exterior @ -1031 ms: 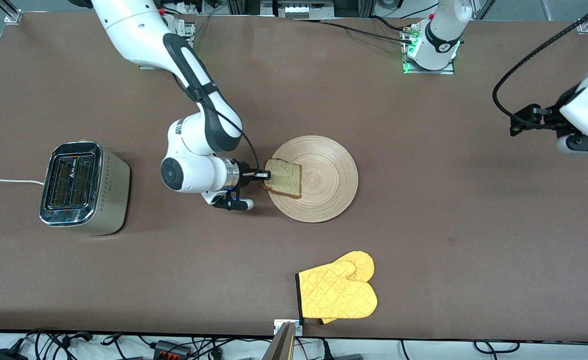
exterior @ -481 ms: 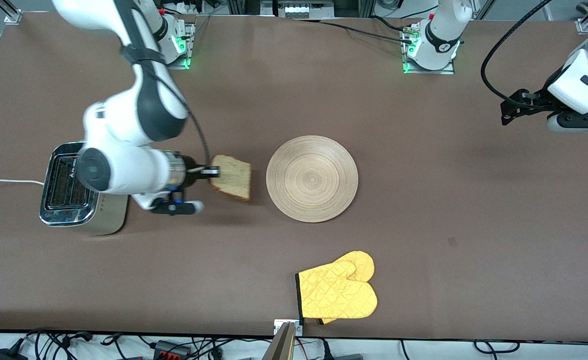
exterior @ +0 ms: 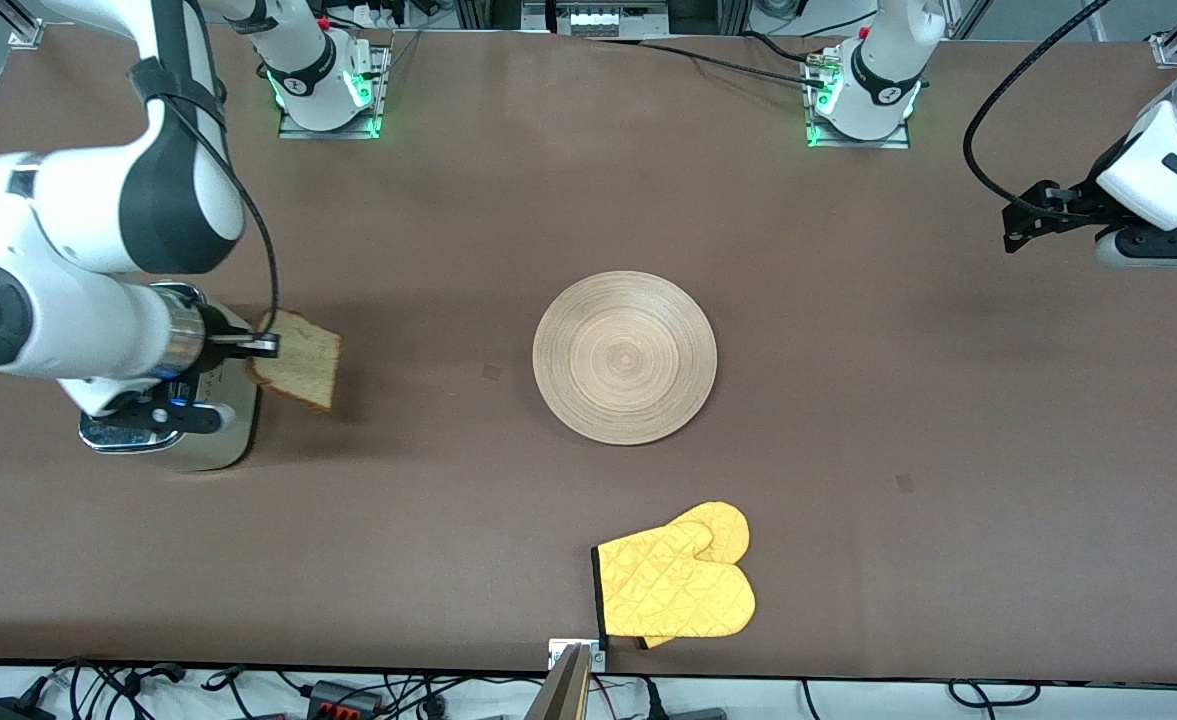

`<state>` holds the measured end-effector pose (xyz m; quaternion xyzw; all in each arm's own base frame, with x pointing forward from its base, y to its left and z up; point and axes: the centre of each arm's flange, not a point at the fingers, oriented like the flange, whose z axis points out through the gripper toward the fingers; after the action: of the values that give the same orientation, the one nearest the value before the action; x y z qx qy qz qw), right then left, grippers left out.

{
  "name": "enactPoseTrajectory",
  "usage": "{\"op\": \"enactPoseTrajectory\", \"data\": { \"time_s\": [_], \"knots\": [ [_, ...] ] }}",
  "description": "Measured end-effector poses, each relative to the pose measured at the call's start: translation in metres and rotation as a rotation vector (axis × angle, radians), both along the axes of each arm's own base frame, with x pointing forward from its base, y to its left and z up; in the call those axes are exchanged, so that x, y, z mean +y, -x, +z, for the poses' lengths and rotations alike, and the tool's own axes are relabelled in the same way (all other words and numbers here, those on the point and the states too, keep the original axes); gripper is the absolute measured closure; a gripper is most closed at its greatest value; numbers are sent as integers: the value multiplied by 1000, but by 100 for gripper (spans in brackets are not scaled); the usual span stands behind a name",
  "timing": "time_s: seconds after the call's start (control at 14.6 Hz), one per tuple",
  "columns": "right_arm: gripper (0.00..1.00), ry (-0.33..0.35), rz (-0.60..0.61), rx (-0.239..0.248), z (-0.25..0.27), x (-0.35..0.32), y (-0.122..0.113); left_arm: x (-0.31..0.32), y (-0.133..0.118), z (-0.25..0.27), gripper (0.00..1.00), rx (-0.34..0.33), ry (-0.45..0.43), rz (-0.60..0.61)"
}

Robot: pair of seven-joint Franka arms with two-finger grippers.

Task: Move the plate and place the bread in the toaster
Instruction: 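Lift the bread with the right gripper and carry it over the toaster, then lower the bread into the toaster slot with the right gripper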

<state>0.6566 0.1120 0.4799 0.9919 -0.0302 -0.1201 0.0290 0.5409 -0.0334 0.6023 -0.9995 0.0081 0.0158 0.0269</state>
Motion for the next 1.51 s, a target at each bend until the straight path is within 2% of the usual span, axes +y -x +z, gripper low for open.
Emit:
{"op": "enactPoseTrajectory", "data": {
  "time_s": [0.27, 0.69, 1.03, 1.51],
  "knots": [
    [92, 83, 79, -19, 32, -50, 5, 1, 0, 0, 0, -1, 0, 2],
    [92, 257, 165, 21, 40, -108, 5, 2, 0, 1, 0, -1, 0, 4],
    [92, 266, 159, 55, 22, -132, 1, 1, 0, 1, 0, -1, 0, 4],
    [92, 279, 165, 98, -8, -131, -4, 0, 0, 0, 0, 2, 0, 2]
  ]
}}
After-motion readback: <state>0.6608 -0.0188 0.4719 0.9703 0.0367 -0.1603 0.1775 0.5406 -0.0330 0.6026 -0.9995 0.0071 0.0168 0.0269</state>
